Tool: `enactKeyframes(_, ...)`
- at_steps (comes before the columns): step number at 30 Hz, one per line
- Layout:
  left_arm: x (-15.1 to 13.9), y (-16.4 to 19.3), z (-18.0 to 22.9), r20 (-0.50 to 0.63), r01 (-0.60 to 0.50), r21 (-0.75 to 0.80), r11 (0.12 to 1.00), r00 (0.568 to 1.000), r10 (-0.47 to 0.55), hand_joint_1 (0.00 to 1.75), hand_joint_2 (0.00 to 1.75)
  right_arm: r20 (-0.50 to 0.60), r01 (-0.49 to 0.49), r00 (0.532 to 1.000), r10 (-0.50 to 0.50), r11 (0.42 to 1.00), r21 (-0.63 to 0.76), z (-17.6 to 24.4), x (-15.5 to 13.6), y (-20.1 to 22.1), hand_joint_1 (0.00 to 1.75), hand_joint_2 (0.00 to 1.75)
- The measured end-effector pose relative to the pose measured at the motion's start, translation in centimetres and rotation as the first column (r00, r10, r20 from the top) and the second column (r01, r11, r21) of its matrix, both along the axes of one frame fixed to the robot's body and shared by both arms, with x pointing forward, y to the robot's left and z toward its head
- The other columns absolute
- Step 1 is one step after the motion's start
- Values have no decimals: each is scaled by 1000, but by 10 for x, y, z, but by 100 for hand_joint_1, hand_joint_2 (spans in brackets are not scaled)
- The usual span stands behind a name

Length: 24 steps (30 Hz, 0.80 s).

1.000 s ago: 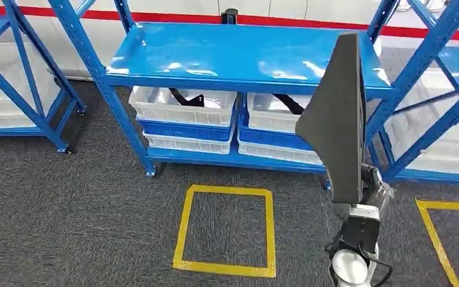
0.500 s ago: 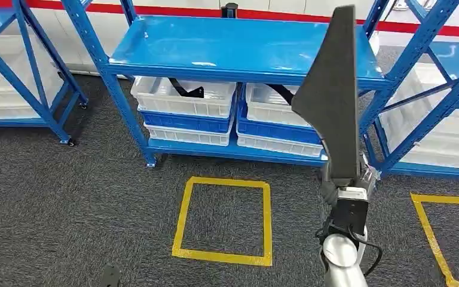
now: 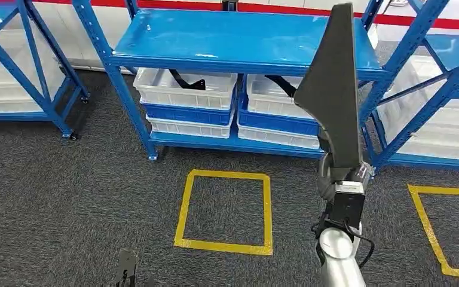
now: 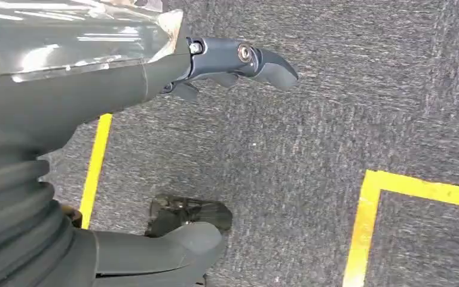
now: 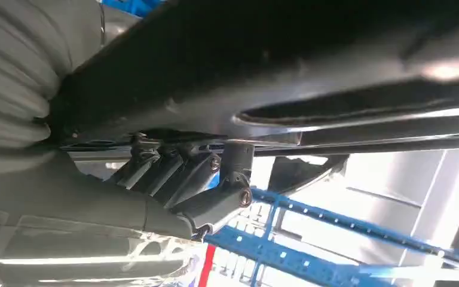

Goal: Take the parts from the cabinet and place them on the table.

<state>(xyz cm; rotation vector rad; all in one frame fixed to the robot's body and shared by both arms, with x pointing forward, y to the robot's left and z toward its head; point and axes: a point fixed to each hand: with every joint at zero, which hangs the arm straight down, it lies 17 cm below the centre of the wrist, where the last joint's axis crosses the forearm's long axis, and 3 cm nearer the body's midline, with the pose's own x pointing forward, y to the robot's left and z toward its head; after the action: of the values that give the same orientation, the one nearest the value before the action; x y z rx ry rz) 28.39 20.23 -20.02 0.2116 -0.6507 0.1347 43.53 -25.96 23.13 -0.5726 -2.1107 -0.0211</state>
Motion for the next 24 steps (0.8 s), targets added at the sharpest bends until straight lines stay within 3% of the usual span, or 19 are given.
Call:
enactKeyframes(12,11,-18,5,-34,127,25,992,991,-126,0,175,-17,116,993,-115,993,32,-28,-24,-62,175,175)
enactKeyframes(19,14,-23,7,-29,159,34,987,987,-158,0,175,-22,144,989,-144,989,22,-31,-28,-76,175,175)
enactKeyframes(24,18,-35,8,-59,231,35,972,972,-229,0,175,0,226,974,-226,973,43,-32,-40,-107,175,175)
